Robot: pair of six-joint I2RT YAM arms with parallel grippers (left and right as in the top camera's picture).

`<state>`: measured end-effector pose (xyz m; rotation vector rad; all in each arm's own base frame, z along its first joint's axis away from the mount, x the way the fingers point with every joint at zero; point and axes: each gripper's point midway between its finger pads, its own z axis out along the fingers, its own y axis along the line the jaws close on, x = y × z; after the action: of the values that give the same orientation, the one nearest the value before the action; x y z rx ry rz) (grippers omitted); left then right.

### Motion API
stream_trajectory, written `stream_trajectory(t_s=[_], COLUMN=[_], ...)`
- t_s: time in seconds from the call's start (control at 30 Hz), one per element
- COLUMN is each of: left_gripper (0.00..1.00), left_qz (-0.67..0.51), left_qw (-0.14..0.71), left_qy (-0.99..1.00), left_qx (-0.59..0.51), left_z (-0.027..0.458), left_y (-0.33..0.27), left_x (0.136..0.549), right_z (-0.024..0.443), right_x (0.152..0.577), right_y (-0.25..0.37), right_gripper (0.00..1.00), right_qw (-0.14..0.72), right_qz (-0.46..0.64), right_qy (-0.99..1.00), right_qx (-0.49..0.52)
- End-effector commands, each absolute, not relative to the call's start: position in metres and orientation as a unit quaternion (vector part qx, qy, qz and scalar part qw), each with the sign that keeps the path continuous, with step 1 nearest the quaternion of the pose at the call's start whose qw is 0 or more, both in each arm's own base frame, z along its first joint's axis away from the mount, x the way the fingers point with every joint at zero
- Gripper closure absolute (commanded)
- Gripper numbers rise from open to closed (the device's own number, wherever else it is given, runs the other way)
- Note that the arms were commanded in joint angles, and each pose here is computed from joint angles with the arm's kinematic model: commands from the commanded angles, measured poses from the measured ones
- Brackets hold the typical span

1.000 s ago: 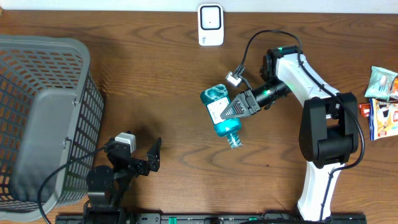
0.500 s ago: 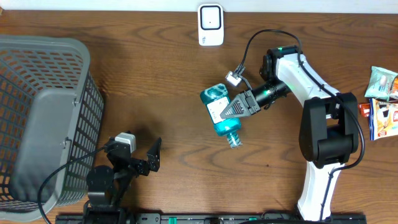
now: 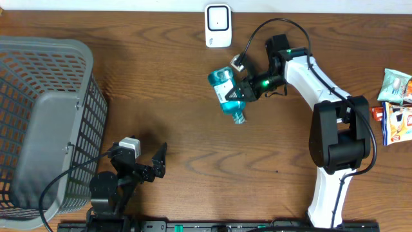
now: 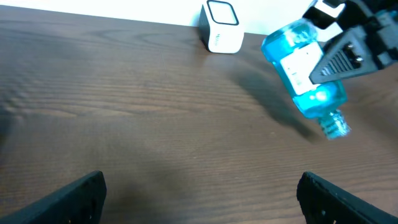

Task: Scan the item barcode
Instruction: 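Carry the mouthwash bottle to the white scanner and hold it there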

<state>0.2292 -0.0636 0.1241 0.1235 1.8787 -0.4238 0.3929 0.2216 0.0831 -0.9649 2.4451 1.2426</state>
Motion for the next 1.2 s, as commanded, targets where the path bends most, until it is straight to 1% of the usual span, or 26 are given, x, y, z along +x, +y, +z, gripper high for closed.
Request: stream_trajectory(t_s=[0.0,0.07,0.17,0.2,0.3,0.43,0.57,0.67,0.77,0.9,0.97,1.17], left_gripper=[0.02,0.02,0.02,0.02,0.02,0.02,0.02,0.02,0.02,0.02,0.02,0.02], left_qz=[-0.184,-0.184,-0.184,-0.184,-0.184,-0.184,-0.184,-0.184,-0.184,-0.184,-0.184,-0.184], left_qw=[0.552,0.552,0.552,0.552,0.552,0.552,0.552,0.552,0.552,0.552,0.552,0.552], left_qy=[0.811,0.811,0.811,0.811,0.811,0.811,0.811,0.811,0.811,0.811,0.811,0.811], left_qx=[0.052,0.052,0.052,0.052,0.052,0.052,0.052,0.052,0.052,0.052,0.052,0.052], left_z=[0.111,0.111,0.111,0.111,0.111,0.111,0.111,0.111,0.111,0.111,0.111,0.111], left_y=[-0.065,-0.065,-0.065,-0.065,-0.065,-0.065,-0.065,-0.065,-0.065,-0.065,-0.065,-0.065], left_x=[0.226,0.226,0.226,0.226,0.226,0.226,0.226,0.226,0.226,0.226,0.226,0.226], right_z=[0.098,0.103,0.12,0.131,0.151,0.169,0.178,0.17,0.147,0.13,0.132,0.171], right_x=[0.437,0.46,0.491,0.506,0.534,0.559,0.596,0.614,0.629,0.633,0.633,0.638], right_y=[0.214,0.206,0.198,0.198,0.202,0.216,0.223,0.224,0.218,0.218,0.218,0.192], right_gripper=[0.99,0.99,0.99,0.99,0.99,0.99,0.99,0.99,0.99,0.99,0.99,0.99], right_qw=[0.146,0.176,0.231,0.263,0.332,0.4,0.469,0.485,0.472,0.456,0.459,0.474], right_qz=[0.359,0.3,0.202,0.146,0.045,-0.035,-0.14,-0.211,-0.304,-0.358,-0.362,-0.401], right_qy=[0.884,0.904,0.916,0.916,0.898,0.861,0.811,0.776,0.74,0.72,0.72,0.723], right_qx=[-0.26,-0.249,-0.26,-0.266,-0.286,-0.313,-0.321,-0.343,-0.371,-0.38,-0.374,-0.303])
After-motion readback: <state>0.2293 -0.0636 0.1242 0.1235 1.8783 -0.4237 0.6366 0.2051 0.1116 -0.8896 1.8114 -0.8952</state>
